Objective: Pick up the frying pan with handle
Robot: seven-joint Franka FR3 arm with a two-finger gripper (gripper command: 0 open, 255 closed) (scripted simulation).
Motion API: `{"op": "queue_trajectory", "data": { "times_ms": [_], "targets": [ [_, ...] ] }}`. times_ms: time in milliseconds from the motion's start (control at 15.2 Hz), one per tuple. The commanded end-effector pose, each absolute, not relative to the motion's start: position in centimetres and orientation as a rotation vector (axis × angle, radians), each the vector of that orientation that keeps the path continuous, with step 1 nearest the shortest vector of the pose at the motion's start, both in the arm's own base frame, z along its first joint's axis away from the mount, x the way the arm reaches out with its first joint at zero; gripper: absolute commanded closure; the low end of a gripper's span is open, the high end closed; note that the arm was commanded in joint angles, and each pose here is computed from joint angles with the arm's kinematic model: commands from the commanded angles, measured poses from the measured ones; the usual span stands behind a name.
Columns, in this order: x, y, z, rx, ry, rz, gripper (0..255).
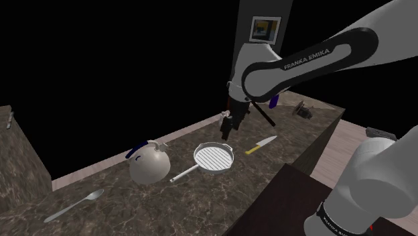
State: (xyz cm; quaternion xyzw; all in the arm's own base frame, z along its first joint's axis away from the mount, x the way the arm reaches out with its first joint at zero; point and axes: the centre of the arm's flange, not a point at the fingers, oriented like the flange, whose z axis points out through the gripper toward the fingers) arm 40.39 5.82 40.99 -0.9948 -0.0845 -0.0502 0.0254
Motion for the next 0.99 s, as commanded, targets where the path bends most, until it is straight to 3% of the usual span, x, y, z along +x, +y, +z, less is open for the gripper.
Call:
{"op": "queue_trajectory", "data": {
  "times_ms": [0, 924],
  "targets": [
    [41.8, 6.3, 39.1, -3.082, -0.265, -0.160, 0],
    [50.9, 8.6, 23.1, -3.126, -0.284, -0.164, 0]
  ]
}}
